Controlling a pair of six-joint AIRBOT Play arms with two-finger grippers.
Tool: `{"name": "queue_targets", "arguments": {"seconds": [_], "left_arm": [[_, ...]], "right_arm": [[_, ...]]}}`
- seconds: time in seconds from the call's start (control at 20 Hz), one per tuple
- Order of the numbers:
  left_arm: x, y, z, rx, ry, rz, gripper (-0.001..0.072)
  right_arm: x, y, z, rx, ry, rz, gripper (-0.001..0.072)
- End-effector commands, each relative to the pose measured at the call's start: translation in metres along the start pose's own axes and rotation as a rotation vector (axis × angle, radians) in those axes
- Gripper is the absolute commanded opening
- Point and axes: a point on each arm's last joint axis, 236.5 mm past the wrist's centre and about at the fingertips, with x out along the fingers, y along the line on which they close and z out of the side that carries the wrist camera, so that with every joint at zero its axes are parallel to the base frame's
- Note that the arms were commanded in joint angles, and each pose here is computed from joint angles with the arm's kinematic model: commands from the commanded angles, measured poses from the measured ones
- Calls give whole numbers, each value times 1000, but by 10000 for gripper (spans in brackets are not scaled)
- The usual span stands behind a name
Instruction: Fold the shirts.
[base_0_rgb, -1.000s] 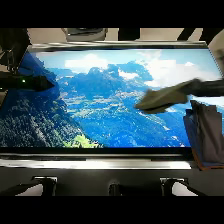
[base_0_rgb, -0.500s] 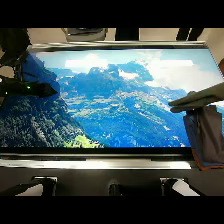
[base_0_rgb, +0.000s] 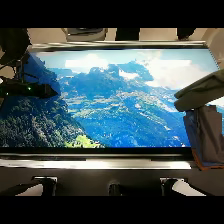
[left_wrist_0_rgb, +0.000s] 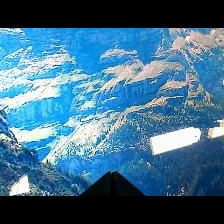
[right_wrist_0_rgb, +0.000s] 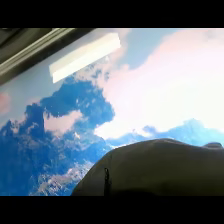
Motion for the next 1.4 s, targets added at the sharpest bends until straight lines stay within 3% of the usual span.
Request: {"name": "queue_targets", "arguments": {"seconds": [0.0, 0.35, 0.8, 1.35], "left_arm": [[0, 0, 0, -1, -1, -1, 28], [0, 1, 2, -6, -10, 2, 28], [0, 3, 10, -31, -44, 11, 28], [-1, 4, 15, -31, -66, 17, 28]], "right_arm": [[20, 0, 38, 61, -158, 69, 45], [37, -24, 52, 23, -228, 53, 45], [22, -61, 101, -8, -452, -102, 45], [36, -72, 90, 3, -402, -99, 45]]}}
